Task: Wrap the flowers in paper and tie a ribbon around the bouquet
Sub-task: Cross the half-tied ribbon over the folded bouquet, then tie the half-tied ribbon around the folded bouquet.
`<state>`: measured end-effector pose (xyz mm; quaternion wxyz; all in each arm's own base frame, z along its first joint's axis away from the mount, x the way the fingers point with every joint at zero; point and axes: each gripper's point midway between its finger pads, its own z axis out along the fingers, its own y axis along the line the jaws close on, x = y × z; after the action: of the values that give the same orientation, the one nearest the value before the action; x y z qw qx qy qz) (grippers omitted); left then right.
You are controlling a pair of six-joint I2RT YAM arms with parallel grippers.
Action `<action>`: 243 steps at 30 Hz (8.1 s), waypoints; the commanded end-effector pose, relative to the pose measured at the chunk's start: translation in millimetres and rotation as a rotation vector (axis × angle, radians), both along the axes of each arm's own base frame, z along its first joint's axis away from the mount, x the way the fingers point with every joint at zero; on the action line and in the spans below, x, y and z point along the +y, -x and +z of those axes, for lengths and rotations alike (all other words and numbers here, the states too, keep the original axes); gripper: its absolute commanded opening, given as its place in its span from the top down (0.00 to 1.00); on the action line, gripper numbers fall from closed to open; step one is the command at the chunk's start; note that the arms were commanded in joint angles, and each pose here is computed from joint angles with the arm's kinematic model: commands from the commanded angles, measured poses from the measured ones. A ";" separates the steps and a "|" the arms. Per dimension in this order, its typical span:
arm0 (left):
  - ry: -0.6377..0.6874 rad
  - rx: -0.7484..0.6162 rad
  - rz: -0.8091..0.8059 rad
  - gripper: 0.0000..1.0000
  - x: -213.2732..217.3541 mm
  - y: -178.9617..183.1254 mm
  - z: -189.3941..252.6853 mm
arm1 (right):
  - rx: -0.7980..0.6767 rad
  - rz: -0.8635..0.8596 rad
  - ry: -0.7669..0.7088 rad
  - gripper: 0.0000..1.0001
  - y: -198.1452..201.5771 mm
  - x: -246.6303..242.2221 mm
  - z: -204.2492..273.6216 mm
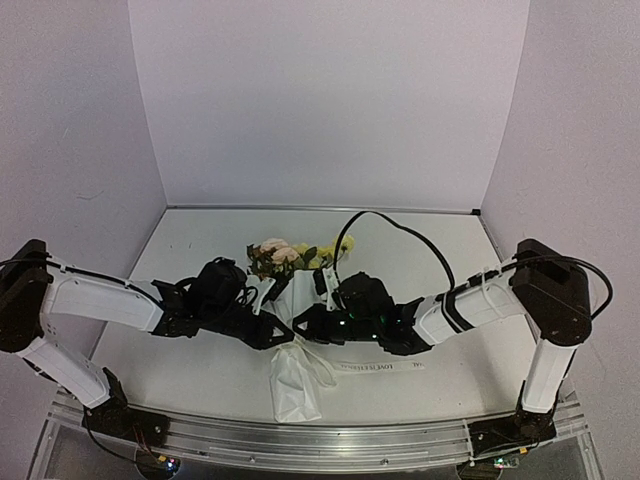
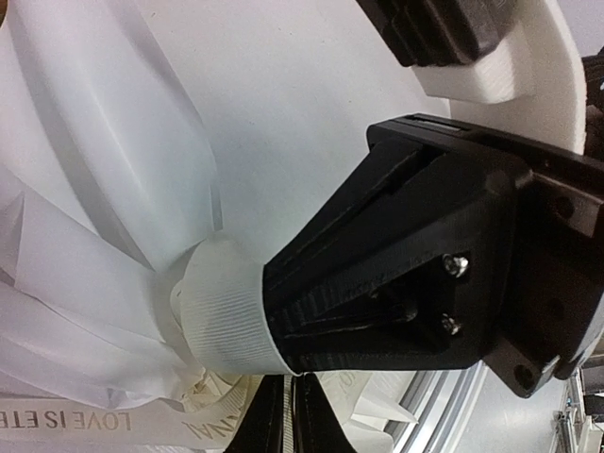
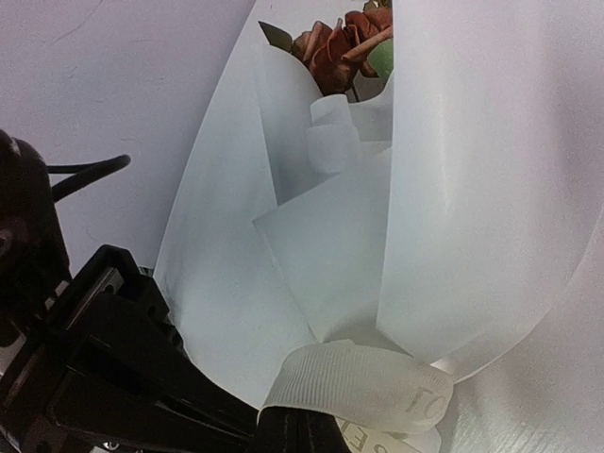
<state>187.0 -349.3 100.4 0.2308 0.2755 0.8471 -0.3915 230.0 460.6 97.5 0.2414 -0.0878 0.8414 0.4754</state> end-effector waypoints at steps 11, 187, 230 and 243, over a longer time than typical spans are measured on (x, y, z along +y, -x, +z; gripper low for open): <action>0.101 -0.076 0.162 0.78 19.6 -20.8 48.8 | -0.082 0.032 0.002 1.00 -1.8 8.7 -12.8; 0.012 0.151 0.502 1.00 81.4 -36.4 -2.3 | -0.078 -0.170 0.757 1.00 18.3 -124.6 -37.8; -0.211 0.314 0.933 1.00 196.0 -53.9 -79.1 | 0.207 -0.671 0.745 1.00 0.8 -246.2 -97.8; -0.201 0.380 1.024 1.00 234.0 -75.0 -85.6 | 0.222 -0.807 0.704 1.00 4.3 -288.0 -96.0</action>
<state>253.2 -158.1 29.5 0.1955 -0.1833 0.9282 -0.2583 234.9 245.5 20.7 0.2533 0.1841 0.9356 0.1632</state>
